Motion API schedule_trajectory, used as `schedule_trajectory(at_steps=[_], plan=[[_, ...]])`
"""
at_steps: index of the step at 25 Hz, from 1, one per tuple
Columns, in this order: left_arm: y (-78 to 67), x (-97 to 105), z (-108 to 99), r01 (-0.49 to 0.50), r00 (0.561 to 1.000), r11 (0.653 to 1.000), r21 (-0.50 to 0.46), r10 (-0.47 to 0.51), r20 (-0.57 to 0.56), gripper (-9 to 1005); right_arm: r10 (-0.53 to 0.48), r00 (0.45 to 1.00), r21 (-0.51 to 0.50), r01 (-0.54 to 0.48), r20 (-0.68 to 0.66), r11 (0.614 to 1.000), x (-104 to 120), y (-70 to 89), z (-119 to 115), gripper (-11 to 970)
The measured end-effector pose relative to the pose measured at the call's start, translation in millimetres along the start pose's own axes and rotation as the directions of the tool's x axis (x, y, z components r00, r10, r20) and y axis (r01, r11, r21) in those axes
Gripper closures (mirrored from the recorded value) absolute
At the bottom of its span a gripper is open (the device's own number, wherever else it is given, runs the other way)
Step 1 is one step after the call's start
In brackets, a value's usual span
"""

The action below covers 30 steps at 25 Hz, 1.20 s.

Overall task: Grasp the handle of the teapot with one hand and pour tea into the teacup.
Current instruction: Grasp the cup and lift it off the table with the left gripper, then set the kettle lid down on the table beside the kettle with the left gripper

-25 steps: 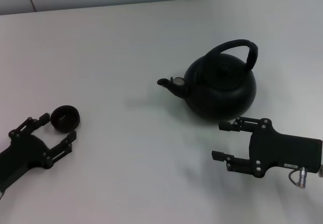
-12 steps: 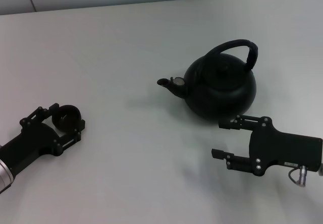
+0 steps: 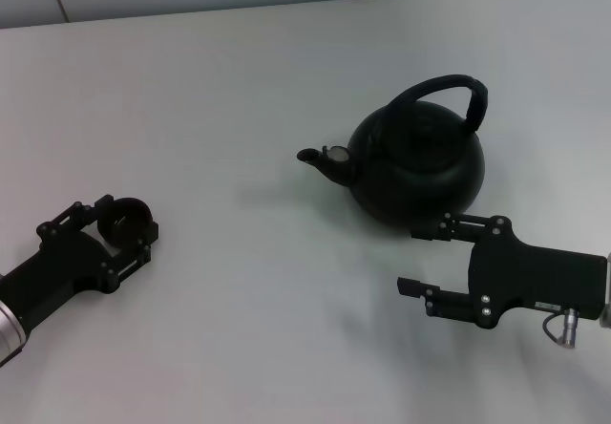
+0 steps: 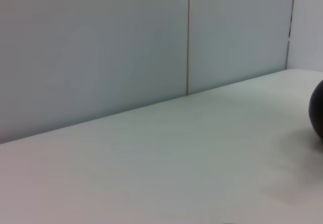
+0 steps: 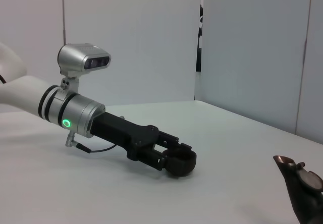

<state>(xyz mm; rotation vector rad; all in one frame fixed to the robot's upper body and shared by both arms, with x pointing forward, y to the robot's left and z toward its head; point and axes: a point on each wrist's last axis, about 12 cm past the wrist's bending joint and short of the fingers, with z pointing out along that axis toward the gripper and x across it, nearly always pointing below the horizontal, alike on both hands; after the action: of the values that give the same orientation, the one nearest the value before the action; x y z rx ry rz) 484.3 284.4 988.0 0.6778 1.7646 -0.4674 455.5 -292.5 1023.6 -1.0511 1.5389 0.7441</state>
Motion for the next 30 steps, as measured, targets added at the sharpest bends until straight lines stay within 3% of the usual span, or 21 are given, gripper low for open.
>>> schedule_trajectory(at_steps=[4,10,22,30], plan=[[-0.3,0,0,0.002,1.0,1.0,0.002,-0.002,0.003,313,0.0,1.0,0.001,0.0,0.0,1.0,0,-0.2,0,306],[-2.6,-5,3,-0.001,1.0,1.0,0.027,0.0,0.028,313,0.0,1.0,0.001,0.0,0.001,1.0,0,-0.2,0,306],[-34.6,-37,65,-0.062,0.997,0.972,0.229,0.051,0.054,312,0.006,1.0,0.0,-0.006,0.009,1.0,0,2.1,-2,307],[-38.4,-41,71,-0.07,0.997,0.968,0.242,0.058,0.056,310,0.008,1.0,0.003,-0.008,0.014,1.0,0,2.8,-3,307]])
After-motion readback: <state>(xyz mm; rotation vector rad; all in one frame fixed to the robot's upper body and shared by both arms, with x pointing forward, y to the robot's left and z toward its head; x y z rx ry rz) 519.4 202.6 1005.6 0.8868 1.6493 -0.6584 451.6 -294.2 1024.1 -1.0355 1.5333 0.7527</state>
